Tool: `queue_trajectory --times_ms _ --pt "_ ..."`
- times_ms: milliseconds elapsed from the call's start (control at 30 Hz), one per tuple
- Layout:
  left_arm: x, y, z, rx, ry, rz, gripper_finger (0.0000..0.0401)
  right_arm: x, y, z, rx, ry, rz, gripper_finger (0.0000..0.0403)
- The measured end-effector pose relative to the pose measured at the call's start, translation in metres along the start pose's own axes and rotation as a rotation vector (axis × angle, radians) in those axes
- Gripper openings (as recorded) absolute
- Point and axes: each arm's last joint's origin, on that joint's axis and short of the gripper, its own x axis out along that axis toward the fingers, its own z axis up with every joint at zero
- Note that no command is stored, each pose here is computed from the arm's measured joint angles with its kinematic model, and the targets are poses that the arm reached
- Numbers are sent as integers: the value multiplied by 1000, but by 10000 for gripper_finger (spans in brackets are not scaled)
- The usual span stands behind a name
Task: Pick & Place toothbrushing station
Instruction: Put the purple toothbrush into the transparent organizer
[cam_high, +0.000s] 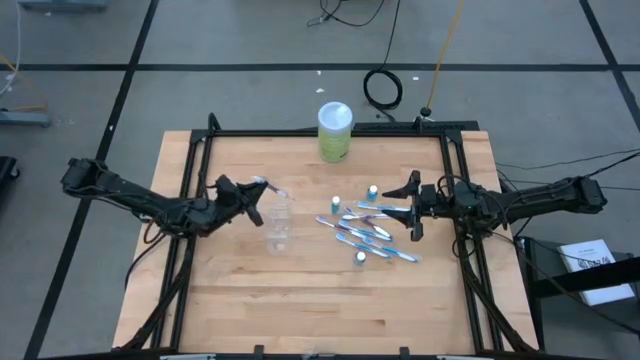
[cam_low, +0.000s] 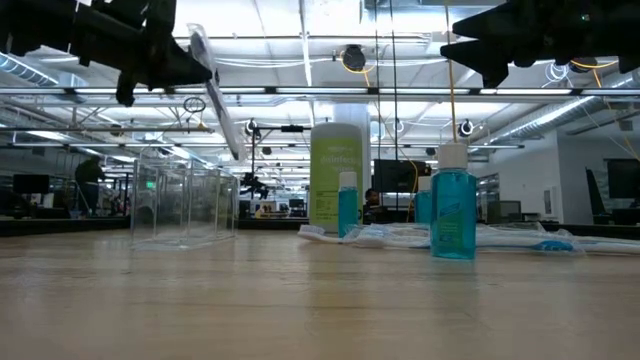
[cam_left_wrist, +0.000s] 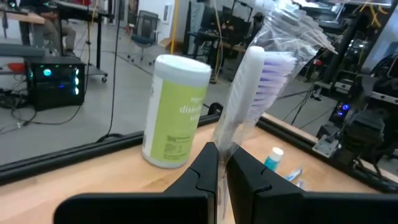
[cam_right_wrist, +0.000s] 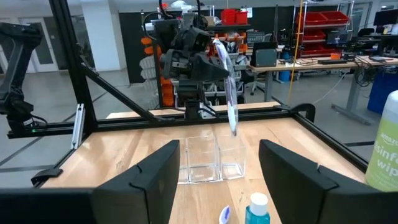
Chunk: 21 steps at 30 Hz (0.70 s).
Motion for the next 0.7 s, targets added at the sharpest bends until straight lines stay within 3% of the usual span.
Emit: queue_trajectory --times_ms 700 --pt "13 10 -50 -152 187 183 15 0 0 0 0 -1 -4 210"
